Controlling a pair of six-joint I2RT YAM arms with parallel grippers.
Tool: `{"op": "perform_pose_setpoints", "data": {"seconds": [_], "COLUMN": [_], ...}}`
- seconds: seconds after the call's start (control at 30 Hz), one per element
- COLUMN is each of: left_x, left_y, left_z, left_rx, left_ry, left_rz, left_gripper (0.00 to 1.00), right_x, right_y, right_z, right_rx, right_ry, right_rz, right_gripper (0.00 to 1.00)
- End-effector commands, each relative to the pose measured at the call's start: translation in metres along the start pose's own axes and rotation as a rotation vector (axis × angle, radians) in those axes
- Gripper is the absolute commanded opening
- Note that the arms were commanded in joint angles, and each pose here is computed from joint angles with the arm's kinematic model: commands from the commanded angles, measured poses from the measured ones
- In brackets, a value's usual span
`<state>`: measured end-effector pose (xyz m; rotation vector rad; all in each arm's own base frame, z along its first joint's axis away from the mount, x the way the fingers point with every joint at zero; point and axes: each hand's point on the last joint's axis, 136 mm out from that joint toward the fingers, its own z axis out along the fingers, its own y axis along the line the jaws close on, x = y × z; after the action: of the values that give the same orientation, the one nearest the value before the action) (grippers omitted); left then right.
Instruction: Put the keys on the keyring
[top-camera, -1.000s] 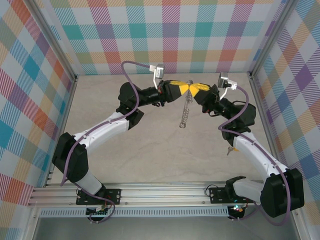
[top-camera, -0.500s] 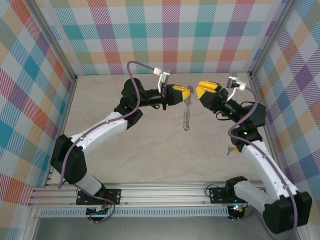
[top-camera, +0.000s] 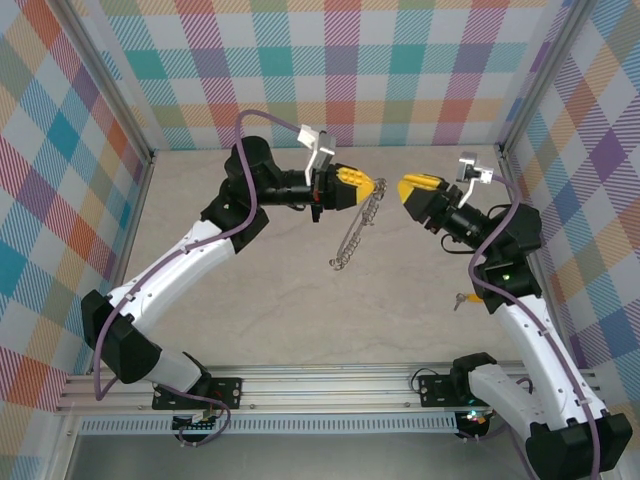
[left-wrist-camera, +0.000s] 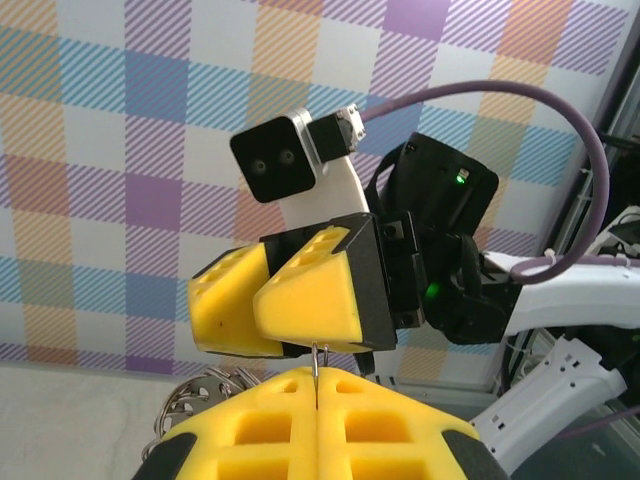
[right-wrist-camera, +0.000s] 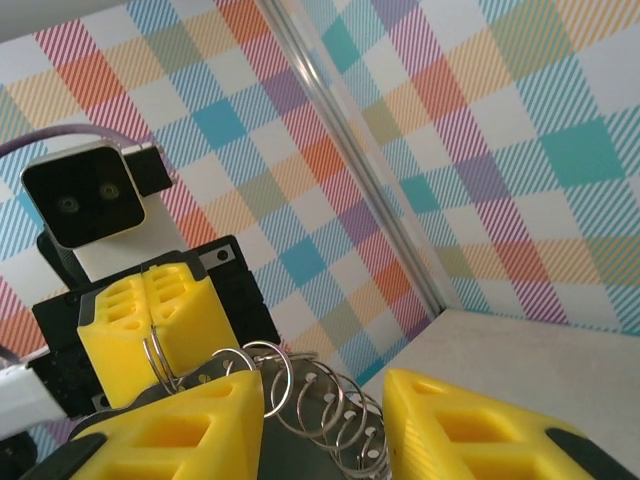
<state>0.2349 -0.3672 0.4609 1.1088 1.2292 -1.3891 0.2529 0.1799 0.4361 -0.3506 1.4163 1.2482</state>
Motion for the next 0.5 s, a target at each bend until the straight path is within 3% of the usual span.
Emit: {"op": "perform_pose_setpoints", "data": {"seconds": [0.0,0.27,0.47], "left_x": [-0.011,-0.001,0.005], "left_y": [-0.014,-0.003,0.013], "left_z": [-0.002,0.004,0.007], "left_rx": [0.037,0.032,-0.021], "left_ry": [0.012,0.053,0.049], "left_rz": [0.064,0.046,0.029], "left_gripper": [0.00,0.00,0.00], "right_x": [-0.003,0.005,0.010], "right_y": [0.023,0.037,0.021], "right_z": [-0.001,0.000,0.000], "right_rx": [-0.091,-0.189,-0.107], "right_ry": [0.034,0.102,0.094], "right_rz": [-0.004,0.011,0.020], "right_gripper": [0.36,0.34,0.34]}}
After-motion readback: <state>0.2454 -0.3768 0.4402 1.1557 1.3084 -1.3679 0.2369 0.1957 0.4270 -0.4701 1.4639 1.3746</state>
